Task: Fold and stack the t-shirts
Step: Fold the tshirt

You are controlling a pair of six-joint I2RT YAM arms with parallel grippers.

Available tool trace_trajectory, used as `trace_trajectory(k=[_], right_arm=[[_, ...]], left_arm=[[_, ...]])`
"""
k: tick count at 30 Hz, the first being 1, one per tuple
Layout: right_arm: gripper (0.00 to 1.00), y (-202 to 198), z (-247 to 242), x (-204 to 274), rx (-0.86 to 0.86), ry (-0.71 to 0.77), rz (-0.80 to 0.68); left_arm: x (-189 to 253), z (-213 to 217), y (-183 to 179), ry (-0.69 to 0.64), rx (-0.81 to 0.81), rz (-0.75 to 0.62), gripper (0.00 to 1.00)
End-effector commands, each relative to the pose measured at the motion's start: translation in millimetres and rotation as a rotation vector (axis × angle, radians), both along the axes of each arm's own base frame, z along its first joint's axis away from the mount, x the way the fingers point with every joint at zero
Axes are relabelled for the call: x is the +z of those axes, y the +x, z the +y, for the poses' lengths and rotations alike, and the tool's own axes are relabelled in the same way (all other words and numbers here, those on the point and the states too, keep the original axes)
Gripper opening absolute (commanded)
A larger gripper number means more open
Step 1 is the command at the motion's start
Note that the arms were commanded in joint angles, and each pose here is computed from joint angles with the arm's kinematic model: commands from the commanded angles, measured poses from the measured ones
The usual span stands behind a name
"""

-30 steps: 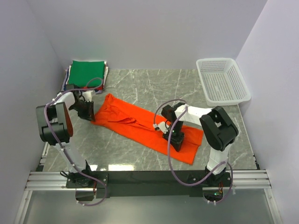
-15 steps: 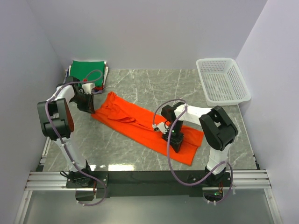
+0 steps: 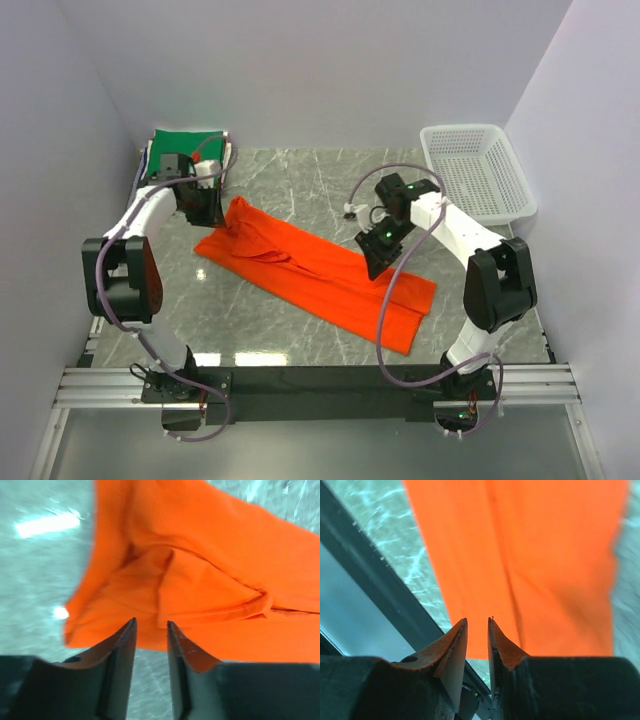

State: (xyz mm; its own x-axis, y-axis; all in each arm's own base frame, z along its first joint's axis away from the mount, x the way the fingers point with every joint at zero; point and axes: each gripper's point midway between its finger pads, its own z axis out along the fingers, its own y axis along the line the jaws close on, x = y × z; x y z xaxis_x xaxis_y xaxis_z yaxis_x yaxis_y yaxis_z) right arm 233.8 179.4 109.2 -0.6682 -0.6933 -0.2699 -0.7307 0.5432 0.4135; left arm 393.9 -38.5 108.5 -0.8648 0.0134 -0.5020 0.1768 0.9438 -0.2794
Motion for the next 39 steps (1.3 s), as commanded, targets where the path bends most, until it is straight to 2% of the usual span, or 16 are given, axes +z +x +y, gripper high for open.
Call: trace_trajectory(k=[1,9,21,24,27,28,30,34,39], right_arm=[[0.30,25,-12,5,-0.101,-0.008,-0.023],[0.30,37,-30,-2,-0.164,-0.037,-0.036],[0.29,29,-46,4,-0.181,-0.050,-0.054],[0.29,31,-46,3,-0.182,-0.052,-0.066],[0.29,36,-45,-1,-0.183,-0.048,-0.066],[0.29,39,-44,-4,-0.189,-0.052,-0.055],[0.28,43,-39,-7,-0.197,-0.039,-0.047],[0.27,45,-26,-23,-0.192,-0.035,-0.007],[0.24,35,-7,-51,-0.177,-0.081,0.034]], left_arm=[[-25,-11,-4,0.002,0.110,0.075,0.34],[-56,-47,7,0.072,0.054,0.092,0.31],[-96,-73,73,0.121,-0.047,0.127,0.27],[-97,-101,116,0.125,-0.137,0.057,0.27],[-95,-130,134,0.157,-0.288,0.010,0.31],[-91,-140,156,0.171,-0.307,-0.047,0.32],[-84,-159,170,0.206,-0.394,-0.126,0.36],[-44,-170,210,0.273,-0.363,-0.406,0.41],[29,-160,222,0.185,-0.243,-0.541,0.41]])
